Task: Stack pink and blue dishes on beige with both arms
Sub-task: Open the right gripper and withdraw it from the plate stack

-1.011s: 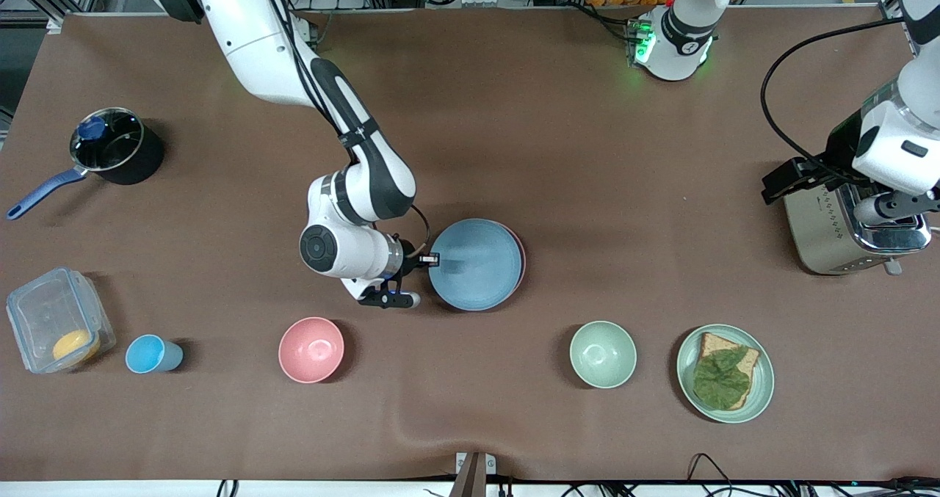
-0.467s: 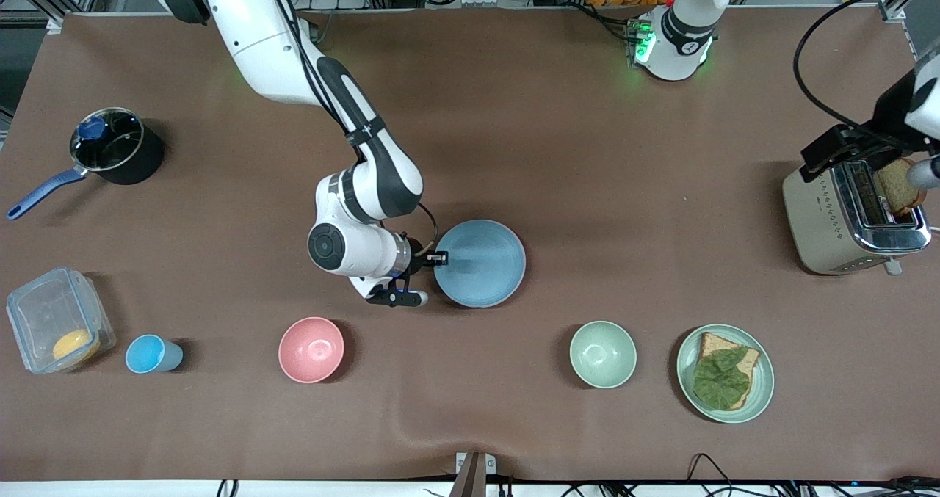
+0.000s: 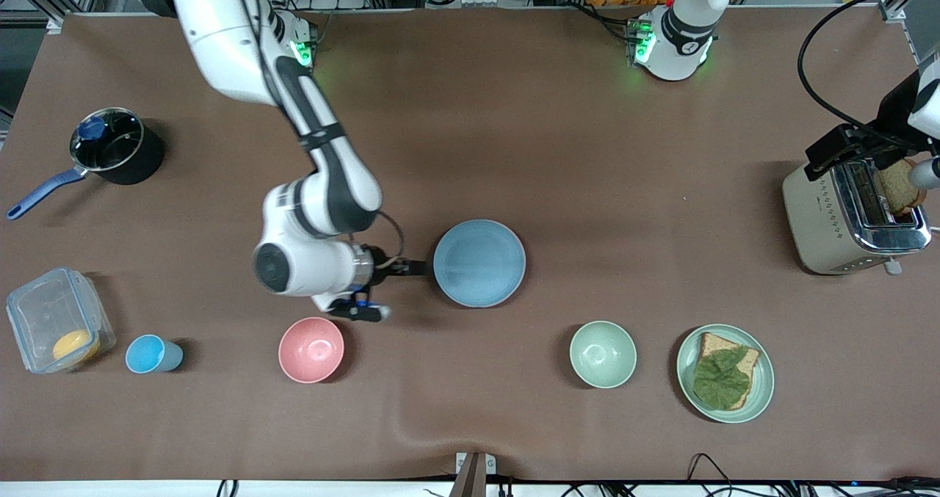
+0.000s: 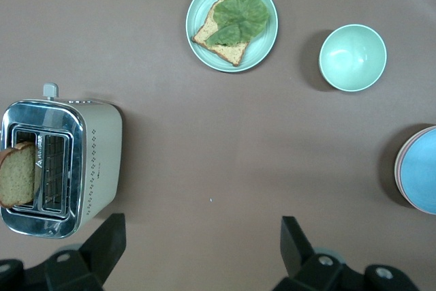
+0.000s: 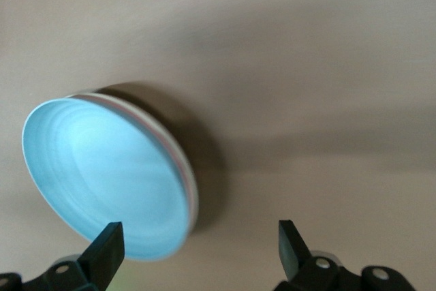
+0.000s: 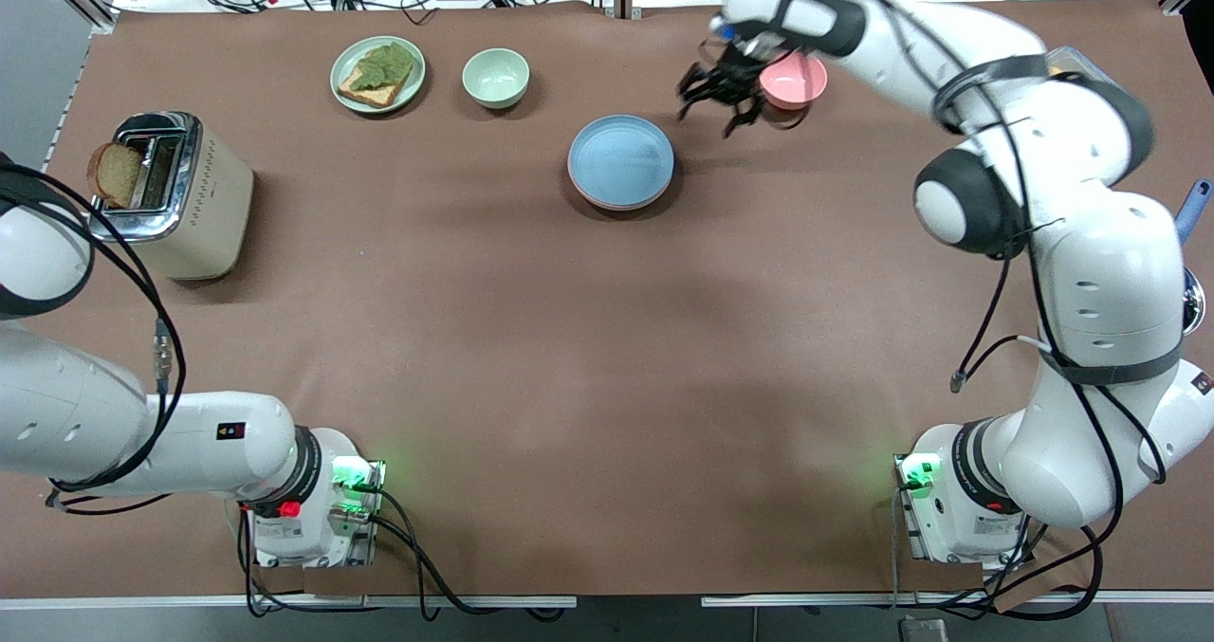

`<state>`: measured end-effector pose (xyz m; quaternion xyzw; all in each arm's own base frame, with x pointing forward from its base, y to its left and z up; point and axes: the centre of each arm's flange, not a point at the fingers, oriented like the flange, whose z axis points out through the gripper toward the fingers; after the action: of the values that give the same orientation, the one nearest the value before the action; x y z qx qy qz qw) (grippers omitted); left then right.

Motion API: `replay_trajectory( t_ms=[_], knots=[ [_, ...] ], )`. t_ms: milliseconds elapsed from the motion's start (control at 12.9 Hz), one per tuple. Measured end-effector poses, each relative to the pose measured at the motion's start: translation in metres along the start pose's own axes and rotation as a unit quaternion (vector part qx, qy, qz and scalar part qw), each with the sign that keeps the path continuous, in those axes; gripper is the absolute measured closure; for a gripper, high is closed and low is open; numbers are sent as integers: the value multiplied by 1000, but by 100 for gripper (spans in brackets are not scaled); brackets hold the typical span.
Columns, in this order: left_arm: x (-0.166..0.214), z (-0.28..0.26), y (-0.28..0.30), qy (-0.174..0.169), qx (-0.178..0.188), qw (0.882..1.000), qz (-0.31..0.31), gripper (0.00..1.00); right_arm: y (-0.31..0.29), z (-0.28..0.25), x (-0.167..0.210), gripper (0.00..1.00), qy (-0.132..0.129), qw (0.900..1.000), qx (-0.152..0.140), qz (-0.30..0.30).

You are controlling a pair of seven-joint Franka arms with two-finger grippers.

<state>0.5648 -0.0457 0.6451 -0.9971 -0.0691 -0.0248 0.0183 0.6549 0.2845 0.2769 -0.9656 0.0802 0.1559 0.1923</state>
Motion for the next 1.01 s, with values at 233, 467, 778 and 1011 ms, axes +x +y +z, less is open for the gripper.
replay_trajectory(
  t_ms=[233,467,778,1011],
  knots=[
    [-1,2,-11,-12,4,1000,20,0,59,-93,0,0,0,999,-50,22],
    [-2,2,-15,-20,-3,1000,20,0,88,-162,-20,0,14,994,-107,31],
    [-5,4,-6,-25,-5,999,28,0,123,-221,-38,0,26,990,-133,33],
    [-7,6,1,-32,-4,999,35,0,153,-260,-48,0,35,989,-144,15]
  ],
)
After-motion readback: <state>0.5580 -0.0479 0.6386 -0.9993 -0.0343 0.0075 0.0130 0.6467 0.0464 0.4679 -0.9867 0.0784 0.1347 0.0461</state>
